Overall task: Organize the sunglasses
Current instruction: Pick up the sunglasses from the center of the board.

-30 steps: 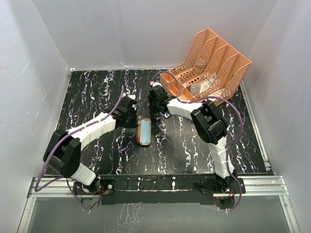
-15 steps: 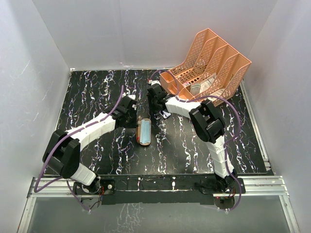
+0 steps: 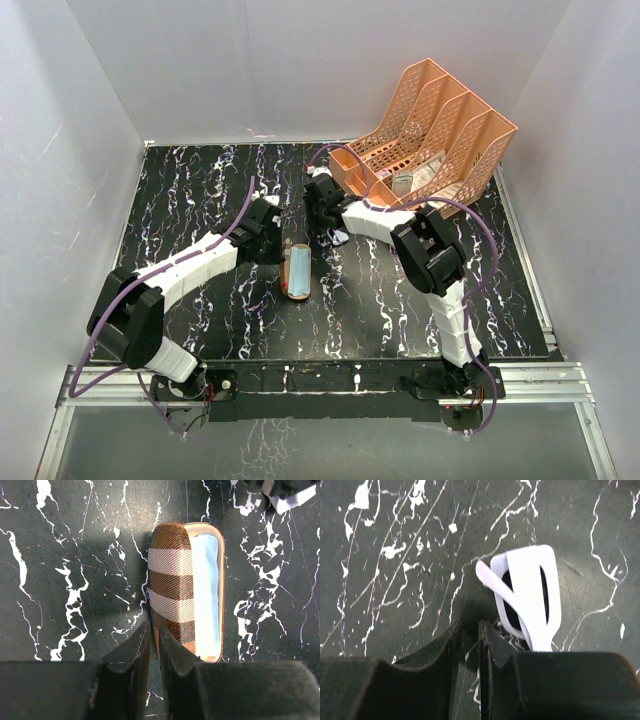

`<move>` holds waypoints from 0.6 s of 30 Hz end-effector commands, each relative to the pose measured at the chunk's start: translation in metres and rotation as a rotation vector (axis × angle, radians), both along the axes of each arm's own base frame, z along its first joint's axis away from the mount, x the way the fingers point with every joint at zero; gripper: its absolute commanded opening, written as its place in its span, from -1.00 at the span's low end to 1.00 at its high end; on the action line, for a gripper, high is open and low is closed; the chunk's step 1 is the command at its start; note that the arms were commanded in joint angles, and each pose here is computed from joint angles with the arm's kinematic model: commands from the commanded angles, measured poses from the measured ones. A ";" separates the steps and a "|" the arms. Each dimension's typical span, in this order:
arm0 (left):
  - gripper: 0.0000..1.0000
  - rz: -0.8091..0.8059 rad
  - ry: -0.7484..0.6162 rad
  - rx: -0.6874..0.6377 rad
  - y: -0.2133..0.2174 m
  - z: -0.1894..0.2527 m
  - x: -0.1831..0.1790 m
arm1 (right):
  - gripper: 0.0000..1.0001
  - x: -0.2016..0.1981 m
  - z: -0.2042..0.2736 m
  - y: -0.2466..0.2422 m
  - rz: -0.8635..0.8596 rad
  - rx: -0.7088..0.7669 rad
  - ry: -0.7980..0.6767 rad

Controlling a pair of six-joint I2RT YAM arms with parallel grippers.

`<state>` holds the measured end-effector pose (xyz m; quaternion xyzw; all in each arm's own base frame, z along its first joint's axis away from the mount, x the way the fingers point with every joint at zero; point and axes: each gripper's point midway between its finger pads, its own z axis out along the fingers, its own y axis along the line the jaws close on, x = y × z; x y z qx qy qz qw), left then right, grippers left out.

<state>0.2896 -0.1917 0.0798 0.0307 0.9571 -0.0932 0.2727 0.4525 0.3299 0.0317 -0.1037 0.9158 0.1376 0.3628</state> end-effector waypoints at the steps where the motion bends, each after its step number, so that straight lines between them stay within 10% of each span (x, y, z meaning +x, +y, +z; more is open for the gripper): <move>1: -0.76 -0.004 -0.024 -0.022 -0.002 0.014 -0.002 | -0.60 0.002 0.071 0.005 0.033 0.097 -0.121; 18: -0.75 -0.006 -0.032 -0.029 -0.003 0.016 -0.005 | -0.32 -0.007 0.104 -0.049 0.110 0.183 -0.101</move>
